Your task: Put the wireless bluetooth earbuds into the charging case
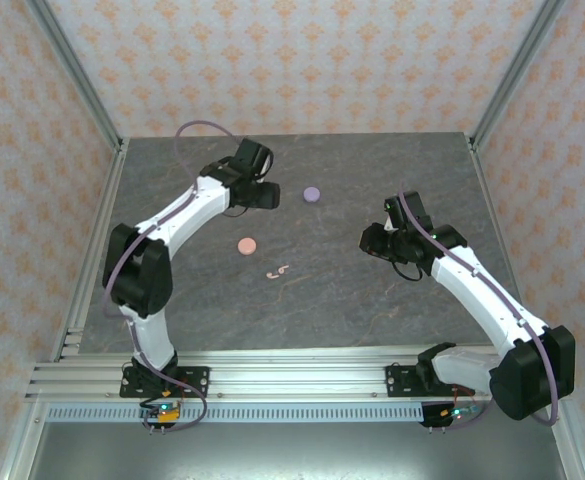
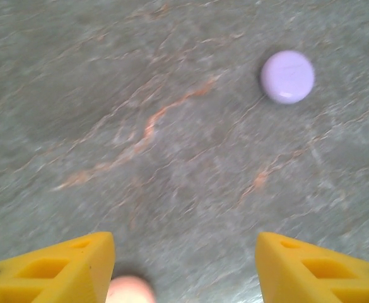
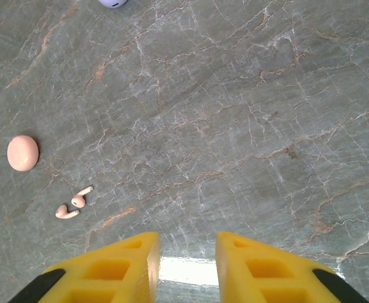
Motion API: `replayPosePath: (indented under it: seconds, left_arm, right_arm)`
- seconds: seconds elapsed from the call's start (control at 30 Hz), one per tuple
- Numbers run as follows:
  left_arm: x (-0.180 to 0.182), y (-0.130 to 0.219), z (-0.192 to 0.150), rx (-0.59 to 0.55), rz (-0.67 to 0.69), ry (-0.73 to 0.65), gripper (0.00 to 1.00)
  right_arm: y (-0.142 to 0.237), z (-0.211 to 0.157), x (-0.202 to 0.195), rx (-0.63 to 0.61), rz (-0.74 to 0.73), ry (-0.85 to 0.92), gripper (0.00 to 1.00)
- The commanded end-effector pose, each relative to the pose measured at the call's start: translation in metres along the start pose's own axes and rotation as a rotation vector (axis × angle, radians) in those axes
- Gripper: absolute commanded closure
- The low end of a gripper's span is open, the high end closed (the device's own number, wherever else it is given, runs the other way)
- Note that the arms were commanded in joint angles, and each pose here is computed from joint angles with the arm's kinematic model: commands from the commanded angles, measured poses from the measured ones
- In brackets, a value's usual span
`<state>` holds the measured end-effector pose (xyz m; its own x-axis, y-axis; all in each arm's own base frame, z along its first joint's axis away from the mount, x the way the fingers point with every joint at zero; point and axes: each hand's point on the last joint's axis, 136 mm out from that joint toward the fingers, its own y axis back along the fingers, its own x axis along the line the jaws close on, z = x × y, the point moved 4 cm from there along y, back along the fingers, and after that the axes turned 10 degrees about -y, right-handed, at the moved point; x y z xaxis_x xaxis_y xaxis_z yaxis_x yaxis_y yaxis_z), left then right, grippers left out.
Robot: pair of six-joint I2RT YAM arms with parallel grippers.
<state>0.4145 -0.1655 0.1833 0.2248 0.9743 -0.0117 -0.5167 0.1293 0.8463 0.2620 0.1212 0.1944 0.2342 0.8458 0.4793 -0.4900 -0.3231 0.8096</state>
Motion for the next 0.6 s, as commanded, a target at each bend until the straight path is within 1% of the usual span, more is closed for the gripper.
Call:
replayPosePath:
  seconds: [0.0, 0.13, 0.27, 0.4, 0.57]
  left_arm:
    - [0.021, 0.011, -0.024, 0.036, 0.120, -0.014, 0.40]
    - [0.029, 0.019, -0.048, 0.077, 0.149, -0.019, 0.39]
    - [0.030, 0.016, -0.071, 0.124, 0.137, -0.040, 0.35]
    - [0.029, 0.006, -0.086, 0.175, 0.127, -0.062, 0.31]
    - [0.023, -0.011, -0.095, 0.243, 0.081, -0.096, 0.27]
  right_arm:
    - [-0.003, 0.001, -0.006, -0.014, -0.035, 0.023, 0.69]
    - [-0.004, 0.003, -0.006, -0.026, -0.035, 0.028, 0.68]
    - [-0.006, 0.003, -0.005, -0.027, -0.021, 0.027, 0.68]
    - [-0.008, 0.002, -0.005, -0.024, -0.017, 0.025, 0.67]
    - [-0.009, 0.000, -0.008, -0.021, -0.025, 0.020, 0.67]
